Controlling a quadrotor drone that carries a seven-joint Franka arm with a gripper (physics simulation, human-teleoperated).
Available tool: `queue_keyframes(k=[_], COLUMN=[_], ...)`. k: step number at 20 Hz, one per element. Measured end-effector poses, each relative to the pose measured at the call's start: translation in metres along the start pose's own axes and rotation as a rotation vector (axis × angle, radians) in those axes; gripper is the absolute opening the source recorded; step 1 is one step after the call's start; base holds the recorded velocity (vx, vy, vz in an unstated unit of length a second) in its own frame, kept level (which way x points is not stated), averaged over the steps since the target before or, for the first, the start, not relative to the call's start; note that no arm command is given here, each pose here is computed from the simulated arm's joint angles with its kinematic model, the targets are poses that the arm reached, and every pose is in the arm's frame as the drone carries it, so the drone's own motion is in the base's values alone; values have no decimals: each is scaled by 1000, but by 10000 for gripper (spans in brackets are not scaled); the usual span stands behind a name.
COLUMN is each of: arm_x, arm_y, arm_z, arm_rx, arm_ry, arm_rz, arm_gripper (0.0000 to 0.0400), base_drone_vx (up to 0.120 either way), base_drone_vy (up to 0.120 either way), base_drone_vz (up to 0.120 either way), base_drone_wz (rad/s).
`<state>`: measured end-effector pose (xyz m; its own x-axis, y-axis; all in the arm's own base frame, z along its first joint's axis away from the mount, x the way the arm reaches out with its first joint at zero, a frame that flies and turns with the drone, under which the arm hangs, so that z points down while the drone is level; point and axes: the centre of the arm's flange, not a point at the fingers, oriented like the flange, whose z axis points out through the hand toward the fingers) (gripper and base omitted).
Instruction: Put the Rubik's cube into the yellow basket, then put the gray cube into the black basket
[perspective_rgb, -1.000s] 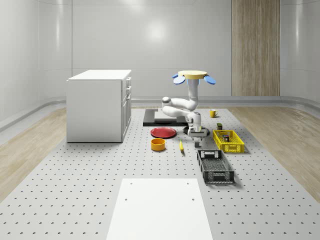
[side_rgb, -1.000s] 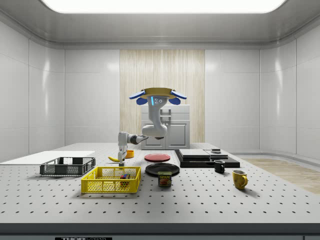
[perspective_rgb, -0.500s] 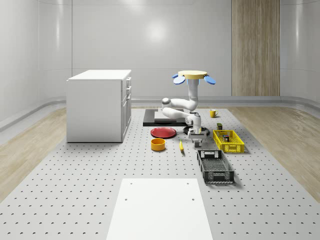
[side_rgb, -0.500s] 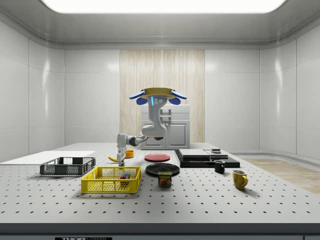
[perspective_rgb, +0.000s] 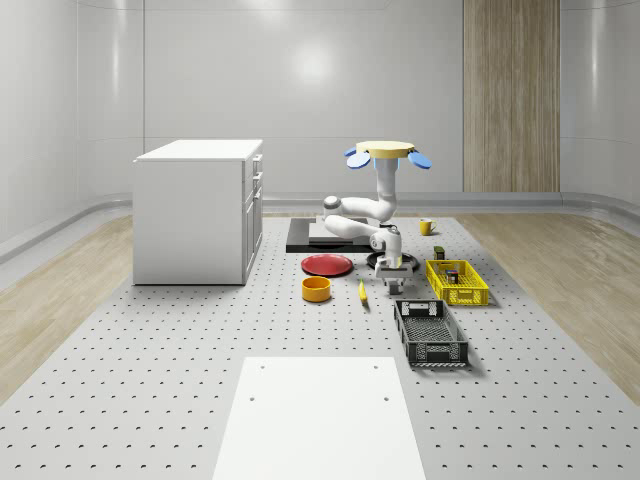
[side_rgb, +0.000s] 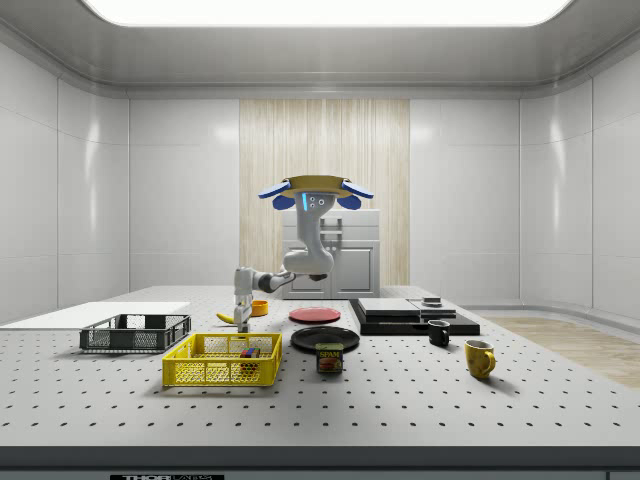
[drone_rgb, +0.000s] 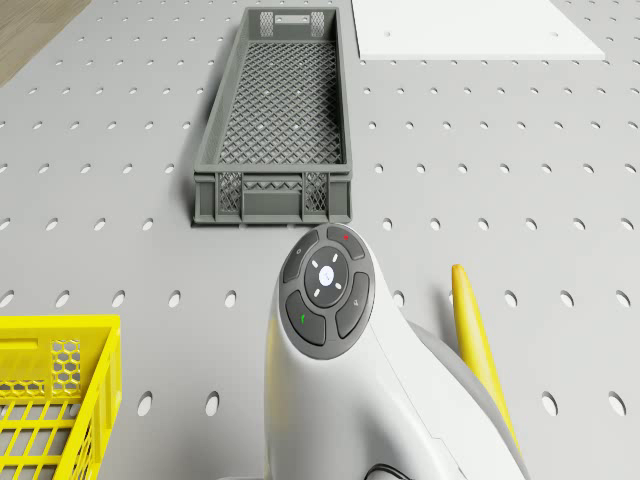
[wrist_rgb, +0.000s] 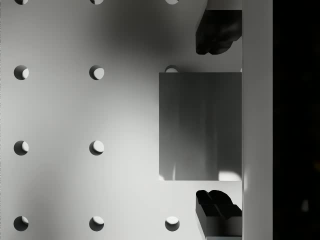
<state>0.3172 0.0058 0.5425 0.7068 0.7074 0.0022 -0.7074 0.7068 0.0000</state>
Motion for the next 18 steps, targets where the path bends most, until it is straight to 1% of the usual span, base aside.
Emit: queue_keyframes(k=[6, 9, 11, 14, 18], arm_x=[-2, -2, -3, -3, -3], arm_y=[2, 3, 3, 3, 3], arm_z=[0, 0, 0, 0, 0], arm_rx=[0, 0, 0, 0, 0], arm_ry=[0, 0, 0, 0, 0], arm_rz=[0, 0, 0, 0, 0], arm_gripper=[400, 327, 297, 272, 258], base_drone_vx=[0, 0, 0, 0, 0], base_drone_vy=[0, 0, 0, 0, 0], base_drone_vz=[0, 0, 0, 0, 0], base_drone_wz=[0, 0, 0, 0, 0])
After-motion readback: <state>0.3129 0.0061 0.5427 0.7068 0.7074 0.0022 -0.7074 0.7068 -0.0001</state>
